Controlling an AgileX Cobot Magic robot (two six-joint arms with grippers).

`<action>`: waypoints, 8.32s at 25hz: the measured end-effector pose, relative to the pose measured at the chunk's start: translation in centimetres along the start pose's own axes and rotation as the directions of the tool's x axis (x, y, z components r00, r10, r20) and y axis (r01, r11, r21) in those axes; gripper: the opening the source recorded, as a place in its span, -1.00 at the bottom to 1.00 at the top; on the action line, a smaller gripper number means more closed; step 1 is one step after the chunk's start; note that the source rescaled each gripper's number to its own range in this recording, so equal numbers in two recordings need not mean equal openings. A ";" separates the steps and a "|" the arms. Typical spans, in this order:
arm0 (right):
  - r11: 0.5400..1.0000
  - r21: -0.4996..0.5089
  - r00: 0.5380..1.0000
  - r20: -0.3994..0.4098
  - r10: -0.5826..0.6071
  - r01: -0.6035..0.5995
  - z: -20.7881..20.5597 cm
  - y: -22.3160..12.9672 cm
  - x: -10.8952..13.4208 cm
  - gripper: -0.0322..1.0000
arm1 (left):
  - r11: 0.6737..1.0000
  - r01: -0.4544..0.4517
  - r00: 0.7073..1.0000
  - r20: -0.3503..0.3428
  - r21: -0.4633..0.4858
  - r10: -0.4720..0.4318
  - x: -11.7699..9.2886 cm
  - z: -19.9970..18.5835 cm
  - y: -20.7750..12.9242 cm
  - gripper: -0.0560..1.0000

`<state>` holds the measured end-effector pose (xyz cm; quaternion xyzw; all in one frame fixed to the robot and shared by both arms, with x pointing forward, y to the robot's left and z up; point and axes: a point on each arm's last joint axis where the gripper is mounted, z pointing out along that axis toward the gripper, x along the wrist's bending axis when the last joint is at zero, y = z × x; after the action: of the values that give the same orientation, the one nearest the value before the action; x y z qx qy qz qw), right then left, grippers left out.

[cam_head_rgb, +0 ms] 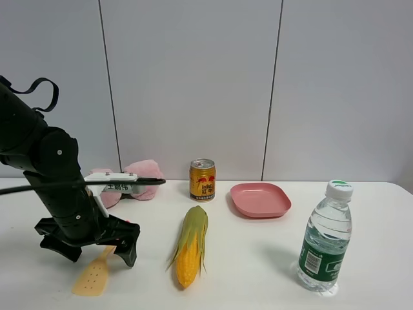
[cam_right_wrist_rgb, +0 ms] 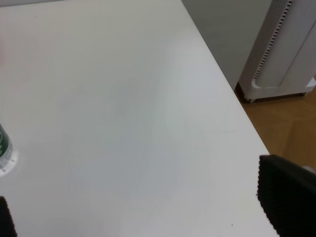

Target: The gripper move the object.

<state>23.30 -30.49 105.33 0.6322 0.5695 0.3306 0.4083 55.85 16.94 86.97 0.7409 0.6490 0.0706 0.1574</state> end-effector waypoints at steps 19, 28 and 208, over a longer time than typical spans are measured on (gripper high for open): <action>1.000 0.000 1.000 0.000 0.000 0.000 0.0 0.0 0.0 1.00 | 1.000 0.010 1.000 -0.005 0.005 -0.010 0.3 0.1 0.0 -0.89; 1.000 0.000 1.000 0.000 0.000 0.000 0.0 0.0 0.0 1.00 | 1.000 0.011 1.000 0.005 -0.025 -0.011 0.2 -1.6 0.5 -0.89; 1.000 0.000 1.000 -0.001 0.000 0.000 0.0 0.0 0.0 1.00 | 0.731 0.048 0.961 -0.168 -0.681 -0.220 6.4 -29.2 -25.2 1.00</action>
<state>23.30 -30.48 105.33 0.6322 0.5695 0.3309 0.4080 24.06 30.08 105.54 0.5714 0.6461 0.3753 0.3394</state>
